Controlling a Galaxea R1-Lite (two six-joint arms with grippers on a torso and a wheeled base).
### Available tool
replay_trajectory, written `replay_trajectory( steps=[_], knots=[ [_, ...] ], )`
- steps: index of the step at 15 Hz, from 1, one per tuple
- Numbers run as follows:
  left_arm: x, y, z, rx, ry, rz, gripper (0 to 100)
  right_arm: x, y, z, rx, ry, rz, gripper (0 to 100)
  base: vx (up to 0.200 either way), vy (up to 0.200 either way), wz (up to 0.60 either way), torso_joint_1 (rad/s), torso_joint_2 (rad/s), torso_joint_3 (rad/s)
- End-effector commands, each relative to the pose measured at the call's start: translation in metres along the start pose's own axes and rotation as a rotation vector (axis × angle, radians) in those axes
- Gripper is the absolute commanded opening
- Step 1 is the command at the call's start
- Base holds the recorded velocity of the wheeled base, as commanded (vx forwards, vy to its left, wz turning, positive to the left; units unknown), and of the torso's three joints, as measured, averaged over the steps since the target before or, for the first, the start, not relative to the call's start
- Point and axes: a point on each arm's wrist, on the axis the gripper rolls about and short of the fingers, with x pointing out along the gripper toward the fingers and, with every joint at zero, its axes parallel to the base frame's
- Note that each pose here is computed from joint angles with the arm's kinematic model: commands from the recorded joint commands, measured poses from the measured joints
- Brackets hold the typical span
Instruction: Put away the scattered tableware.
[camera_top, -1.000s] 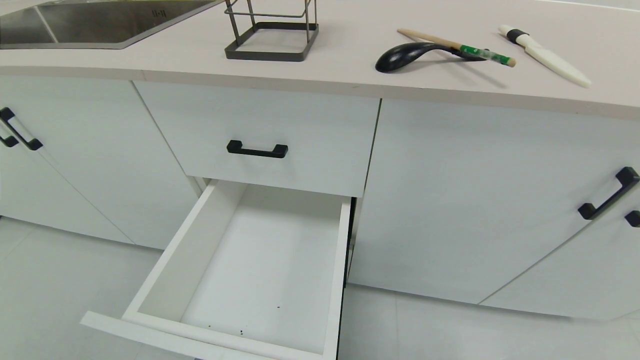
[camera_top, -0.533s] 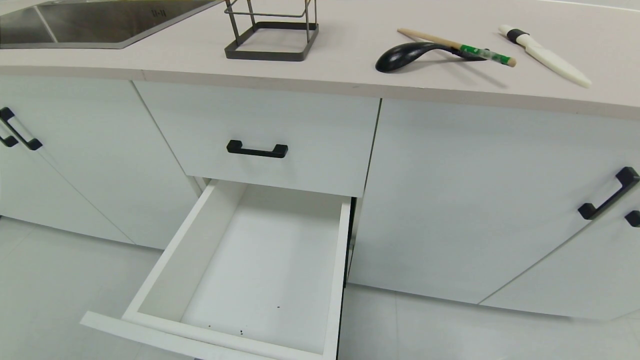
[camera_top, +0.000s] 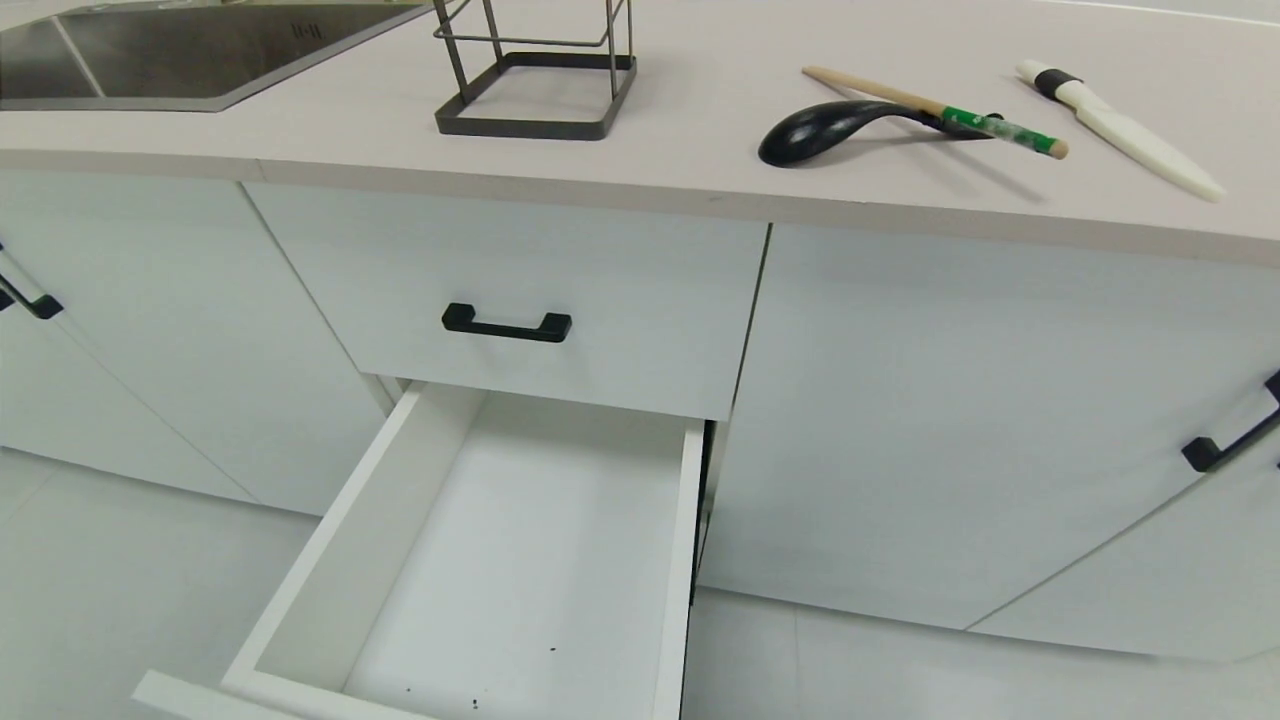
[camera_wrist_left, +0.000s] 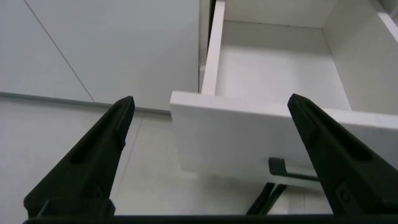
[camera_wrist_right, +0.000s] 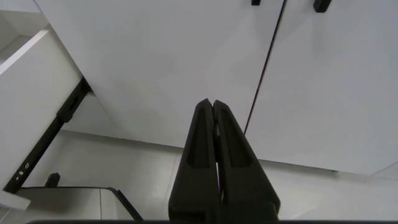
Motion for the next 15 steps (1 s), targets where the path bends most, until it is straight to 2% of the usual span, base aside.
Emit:
replay_trajectory(
  steps=[1,3,6,15],
  knots=[
    [0.0000,0.0001,0.0000,0.000,0.001,0.003,100,0.0001,0.0000,0.0000,-0.003,0.001,0.000,0,0.000,0.000,0.00,0.000,0.00,0.000],
    [0.0000,0.0001,0.0000,0.000,0.001,0.004,100,0.0001,0.0000,0.0000,-0.003,0.001,-0.001,0,0.000,0.000,0.00,0.000,0.00,0.000],
    [0.0000,0.0001,0.0000,0.000,0.001,0.003,100,0.0001,0.0000,0.0000,-0.003,0.001,-0.001,0,0.000,0.000,0.60,0.004,0.00,0.002],
    [0.0000,0.0001,-0.0002,0.000,0.002,0.004,100,0.0001,-0.0001,0.0000,-0.003,0.001,-0.003,0,0.000,0.000,0.00,0.013,-0.02,-0.004]
  ],
)
